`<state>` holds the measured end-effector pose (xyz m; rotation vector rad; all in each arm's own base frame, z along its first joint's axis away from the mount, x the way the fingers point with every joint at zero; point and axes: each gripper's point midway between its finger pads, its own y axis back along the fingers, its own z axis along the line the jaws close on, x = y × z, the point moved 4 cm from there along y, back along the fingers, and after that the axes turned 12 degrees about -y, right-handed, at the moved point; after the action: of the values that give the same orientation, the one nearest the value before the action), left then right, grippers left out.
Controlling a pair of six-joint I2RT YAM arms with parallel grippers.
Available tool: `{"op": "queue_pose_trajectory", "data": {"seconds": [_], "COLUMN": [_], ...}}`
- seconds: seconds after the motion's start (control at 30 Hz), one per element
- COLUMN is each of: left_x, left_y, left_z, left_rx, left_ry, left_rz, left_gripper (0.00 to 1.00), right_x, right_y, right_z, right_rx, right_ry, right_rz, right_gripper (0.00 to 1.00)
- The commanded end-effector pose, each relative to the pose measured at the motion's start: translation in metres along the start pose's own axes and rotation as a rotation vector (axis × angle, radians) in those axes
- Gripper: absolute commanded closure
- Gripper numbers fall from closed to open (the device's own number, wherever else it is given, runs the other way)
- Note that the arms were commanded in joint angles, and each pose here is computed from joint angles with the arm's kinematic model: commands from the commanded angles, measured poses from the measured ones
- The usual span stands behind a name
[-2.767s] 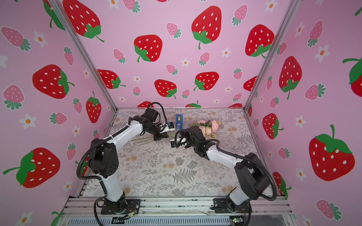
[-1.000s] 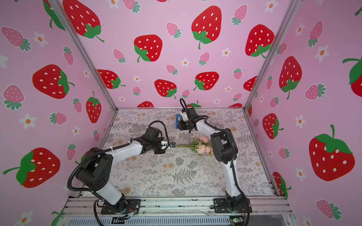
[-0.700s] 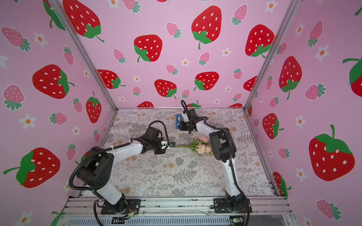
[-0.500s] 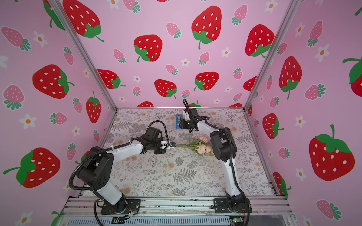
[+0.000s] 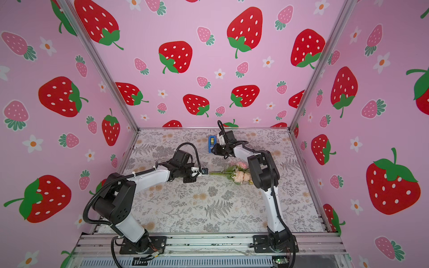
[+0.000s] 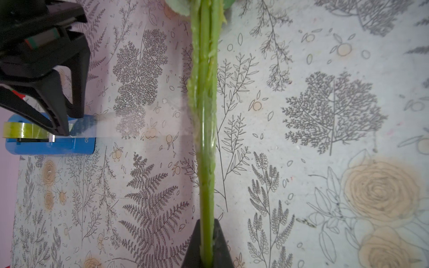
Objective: Wrap bouquets with tape
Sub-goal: Tear off the tape using the Tape Cutter.
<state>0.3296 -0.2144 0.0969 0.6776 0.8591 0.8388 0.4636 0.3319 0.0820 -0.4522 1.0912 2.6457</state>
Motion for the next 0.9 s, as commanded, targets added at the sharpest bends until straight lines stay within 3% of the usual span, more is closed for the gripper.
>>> {"op": "queue_pose_trajectory", "data": {"seconds": [0.0,0.2,0.3,0.57,0.87], "left_x": [-0.007,-0.009,-0.009,-0.013,-0.016], "left_y": [0.002,0.005,0.006,0.013,0.017], "left_z": [0.009,0.009,0.012,0.020,0.023], "left_rx": [0.007,0.022,0.009,-0.027,-0.048], "left_ry": [-0.008,-0.013,-0.018,-0.037,-0.046], "left_rz": [-0.034,-0.035,-0.032,-0.032,-0.031], "left_gripper": [1.00,1.00,1.00,1.00,1.00], "right_x": [0.009,0.011,0.014,0.030,0.045], "right_y": [-0.008,-0.013,-0.012,-0.014,-0.021], "right_z": [-0.014,-0.014,-0.022,-0.052,-0.055], "right_rx": [0.015,-0.009,0.022,0.191,0.198], "right_ry": [-0.050,-0.052,-0.068,-0.084,-0.072], "right_rz": [0.023,0.036,0.040,0.090,0.152], "right_gripper": [0.71,0.85,1.00,1.00,1.00]}}
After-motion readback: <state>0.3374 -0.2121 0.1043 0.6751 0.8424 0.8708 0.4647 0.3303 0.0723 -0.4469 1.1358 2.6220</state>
